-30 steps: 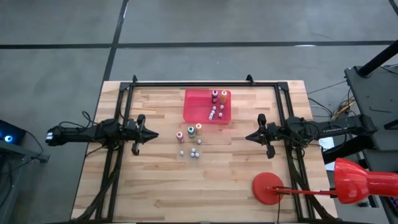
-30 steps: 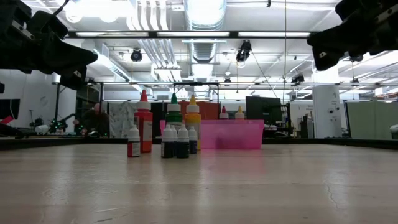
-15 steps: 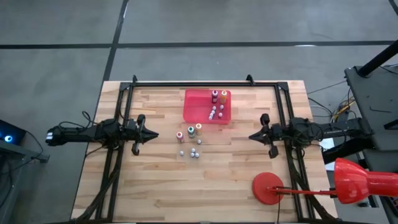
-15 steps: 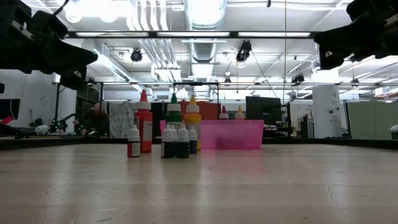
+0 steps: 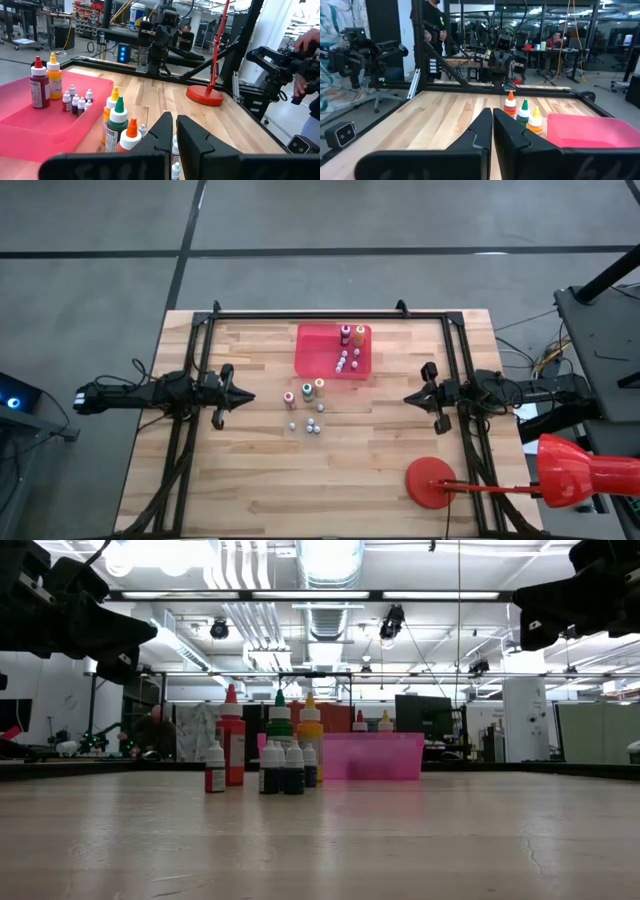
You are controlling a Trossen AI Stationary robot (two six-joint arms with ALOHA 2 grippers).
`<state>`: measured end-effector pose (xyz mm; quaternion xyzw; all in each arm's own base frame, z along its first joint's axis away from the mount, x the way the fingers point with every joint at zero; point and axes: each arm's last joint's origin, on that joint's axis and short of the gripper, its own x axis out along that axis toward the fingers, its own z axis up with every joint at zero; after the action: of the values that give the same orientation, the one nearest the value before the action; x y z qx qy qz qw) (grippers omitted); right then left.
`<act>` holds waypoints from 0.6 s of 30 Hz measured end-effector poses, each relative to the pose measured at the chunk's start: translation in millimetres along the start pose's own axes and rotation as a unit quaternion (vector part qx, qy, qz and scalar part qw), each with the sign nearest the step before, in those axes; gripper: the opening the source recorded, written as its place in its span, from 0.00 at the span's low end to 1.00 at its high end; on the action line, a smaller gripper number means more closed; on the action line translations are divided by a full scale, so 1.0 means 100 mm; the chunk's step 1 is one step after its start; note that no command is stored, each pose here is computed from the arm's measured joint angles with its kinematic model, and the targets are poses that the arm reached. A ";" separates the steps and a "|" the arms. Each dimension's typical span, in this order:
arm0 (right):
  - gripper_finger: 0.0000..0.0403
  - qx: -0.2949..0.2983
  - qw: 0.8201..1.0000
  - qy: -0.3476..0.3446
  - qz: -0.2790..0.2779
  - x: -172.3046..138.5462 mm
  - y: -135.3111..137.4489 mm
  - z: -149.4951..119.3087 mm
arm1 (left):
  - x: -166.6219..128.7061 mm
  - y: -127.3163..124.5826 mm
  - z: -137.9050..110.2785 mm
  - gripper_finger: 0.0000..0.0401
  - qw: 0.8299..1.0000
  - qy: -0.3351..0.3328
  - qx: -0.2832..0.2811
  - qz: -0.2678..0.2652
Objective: Pick & Place food coloring
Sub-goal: Put the large orange food coloring bottle into the pink bin
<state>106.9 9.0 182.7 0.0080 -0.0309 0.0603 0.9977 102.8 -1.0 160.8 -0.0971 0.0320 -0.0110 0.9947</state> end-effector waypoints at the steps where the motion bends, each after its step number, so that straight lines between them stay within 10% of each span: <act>1: 0.02 -0.001 1.000 -0.001 0.000 0.00 0.00 0.00 | 0.00 0.00 0.00 0.00 1.000 0.000 0.000 0.000; 18: 0.02 0.002 1.000 0.002 0.001 -0.02 0.00 -0.06 | 0.00 0.00 0.00 0.00 1.000 0.000 0.000 0.000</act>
<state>105.8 9.1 176.4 0.0096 -0.0290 0.0611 0.9977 102.7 -1.0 160.8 -0.0972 0.0318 -0.0111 0.9947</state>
